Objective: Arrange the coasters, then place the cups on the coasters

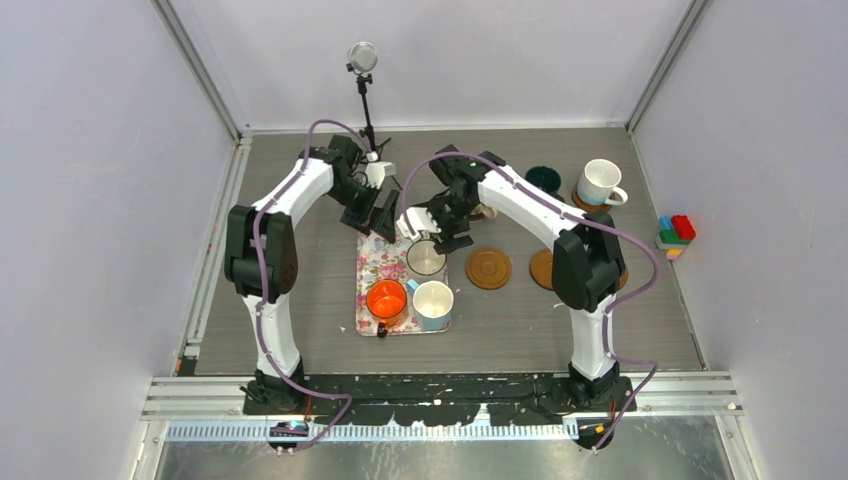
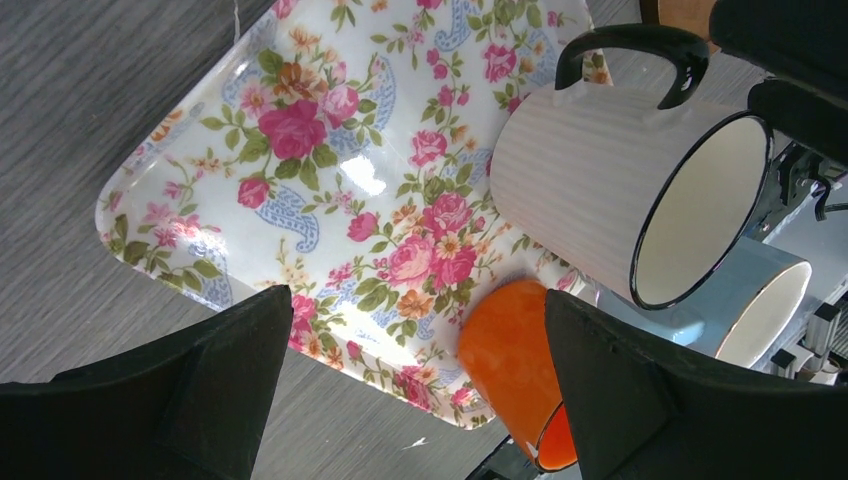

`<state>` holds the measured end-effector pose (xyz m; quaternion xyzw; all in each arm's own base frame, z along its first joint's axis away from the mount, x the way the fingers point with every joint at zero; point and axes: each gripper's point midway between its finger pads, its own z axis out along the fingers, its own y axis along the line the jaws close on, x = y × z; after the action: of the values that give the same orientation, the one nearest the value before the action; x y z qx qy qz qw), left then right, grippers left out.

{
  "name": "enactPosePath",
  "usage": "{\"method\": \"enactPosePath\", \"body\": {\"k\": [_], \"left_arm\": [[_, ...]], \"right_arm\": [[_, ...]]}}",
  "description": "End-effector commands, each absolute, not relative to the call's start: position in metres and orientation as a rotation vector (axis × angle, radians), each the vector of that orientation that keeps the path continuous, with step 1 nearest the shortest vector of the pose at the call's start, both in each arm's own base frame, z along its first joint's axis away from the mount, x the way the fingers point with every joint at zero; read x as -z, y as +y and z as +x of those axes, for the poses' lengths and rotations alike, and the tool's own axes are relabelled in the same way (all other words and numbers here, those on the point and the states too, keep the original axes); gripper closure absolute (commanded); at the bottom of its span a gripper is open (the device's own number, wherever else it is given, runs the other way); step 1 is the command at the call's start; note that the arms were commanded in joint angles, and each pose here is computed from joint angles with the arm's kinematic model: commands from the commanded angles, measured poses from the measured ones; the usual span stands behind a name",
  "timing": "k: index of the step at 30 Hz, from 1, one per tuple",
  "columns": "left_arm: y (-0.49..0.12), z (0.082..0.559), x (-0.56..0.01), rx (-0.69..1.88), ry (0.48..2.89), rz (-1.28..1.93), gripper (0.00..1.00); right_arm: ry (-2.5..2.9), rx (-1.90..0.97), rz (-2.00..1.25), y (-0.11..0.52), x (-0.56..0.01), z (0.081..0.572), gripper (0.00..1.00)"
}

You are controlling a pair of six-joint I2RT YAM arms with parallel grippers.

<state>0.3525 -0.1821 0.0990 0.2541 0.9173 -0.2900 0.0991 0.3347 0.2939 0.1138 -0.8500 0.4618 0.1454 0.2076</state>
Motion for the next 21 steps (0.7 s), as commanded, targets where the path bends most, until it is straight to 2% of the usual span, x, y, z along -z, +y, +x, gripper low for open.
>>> {"method": "enactPosePath", "body": {"k": [1, 14, 21], "left_arm": [[-0.185, 0.348, -0.117, 0.874, 2.660, 0.750, 0.00], [-0.174, 0.352, -0.120, 0.874, 2.663, 0.702, 0.00], [-0.168, 0.354, -0.124, 0.865, 2.651, 0.688, 0.00]], "right_arm": [[1.222, -0.389, -2.402, 0.300, -0.120, 0.333, 0.23], [1.173, -0.375, -2.502, 0.301, -0.111, 0.321, 0.24], [1.220, -0.377, -2.484, 0.297, -0.110, 0.316, 0.33]]}}
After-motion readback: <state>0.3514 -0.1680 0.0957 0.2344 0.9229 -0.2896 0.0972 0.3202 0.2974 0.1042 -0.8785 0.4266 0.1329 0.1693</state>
